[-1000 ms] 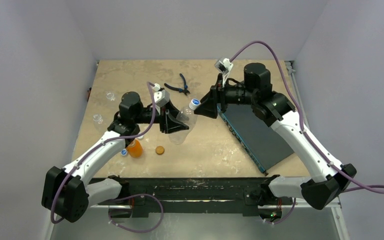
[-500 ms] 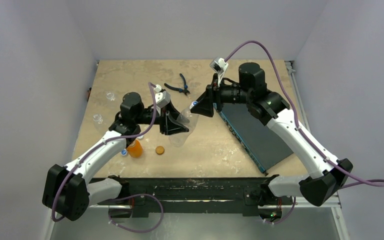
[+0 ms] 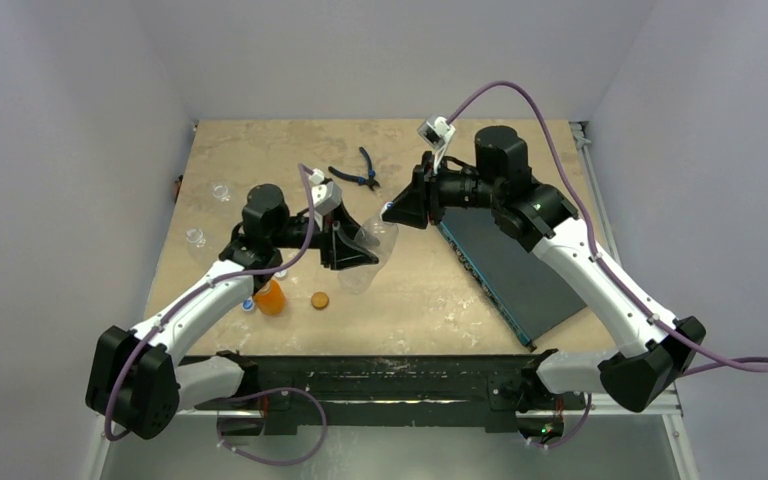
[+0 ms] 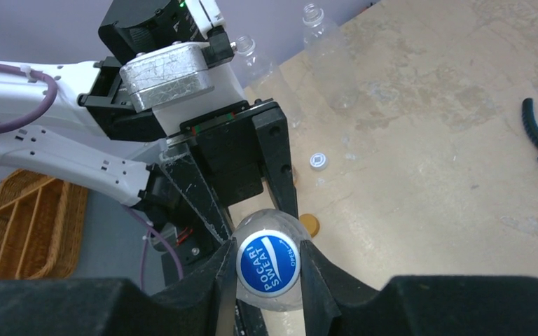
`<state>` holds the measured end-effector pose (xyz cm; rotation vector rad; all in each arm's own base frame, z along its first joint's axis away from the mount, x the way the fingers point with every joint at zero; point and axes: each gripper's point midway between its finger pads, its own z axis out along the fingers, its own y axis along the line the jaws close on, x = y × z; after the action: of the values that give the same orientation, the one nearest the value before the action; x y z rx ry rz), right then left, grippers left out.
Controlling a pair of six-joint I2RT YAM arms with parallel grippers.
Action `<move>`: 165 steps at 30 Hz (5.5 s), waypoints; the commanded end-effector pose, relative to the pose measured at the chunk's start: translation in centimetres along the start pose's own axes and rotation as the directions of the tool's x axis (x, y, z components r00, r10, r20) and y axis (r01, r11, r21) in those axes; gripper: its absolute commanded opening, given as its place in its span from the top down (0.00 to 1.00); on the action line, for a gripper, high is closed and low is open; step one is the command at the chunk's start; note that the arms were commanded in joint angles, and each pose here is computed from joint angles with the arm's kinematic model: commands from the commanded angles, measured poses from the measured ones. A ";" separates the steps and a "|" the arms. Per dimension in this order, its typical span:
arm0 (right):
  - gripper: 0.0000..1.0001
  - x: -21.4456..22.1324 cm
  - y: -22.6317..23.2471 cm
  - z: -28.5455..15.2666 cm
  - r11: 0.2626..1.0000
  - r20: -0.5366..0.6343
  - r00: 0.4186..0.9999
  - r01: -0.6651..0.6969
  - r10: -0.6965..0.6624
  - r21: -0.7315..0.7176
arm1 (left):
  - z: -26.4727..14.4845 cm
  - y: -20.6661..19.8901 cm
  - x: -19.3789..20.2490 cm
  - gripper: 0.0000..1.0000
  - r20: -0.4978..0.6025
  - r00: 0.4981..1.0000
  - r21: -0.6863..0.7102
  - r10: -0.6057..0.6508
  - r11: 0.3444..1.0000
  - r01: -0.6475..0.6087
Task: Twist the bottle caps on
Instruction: Screw the bottle cap onto the plastic bottle.
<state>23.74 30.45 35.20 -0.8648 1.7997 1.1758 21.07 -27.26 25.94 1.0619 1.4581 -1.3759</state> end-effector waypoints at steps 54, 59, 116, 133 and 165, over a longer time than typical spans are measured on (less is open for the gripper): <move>0.18 -2.4 -2.2 -4.1 0.994 0.125 0.992 0.001 -0.015 0.107 | -0.2 0.8 0.8 1.00 -0.038 0.999 -0.071 0.027 0.997 -0.029; 0.32 -1.6 -0.1 -3.5 0.999 0.092 0.995 0.038 -0.035 -0.037 | -0.3 -0.4 1.2 1.00 -0.052 0.999 -0.004 0.015 1.000 -0.015; 1.00 2.4 -9.9 3.3 0.785 0.010 0.941 -0.287 0.338 0.549 | 2.3 11.0 -3.6 1.00 0.000 0.980 -0.822 0.197 0.558 -0.112; 0.01 -5.2 -8.8 -1.7 0.888 0.182 0.968 -0.235 0.175 0.395 | 2.8 8.2 1.4 1.00 -0.164 0.980 -0.460 0.110 0.871 -0.175; 0.40 1.1 0.0 -2.8 0.997 -0.089 0.994 0.068 -0.064 0.042 | 2.8 -0.9 0.6 1.00 -0.111 0.992 0.121 0.053 0.992 -0.039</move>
<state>23.41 27.62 34.98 -0.9043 1.8587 1.0719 20.41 -30.08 22.96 1.2293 1.5455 -1.4002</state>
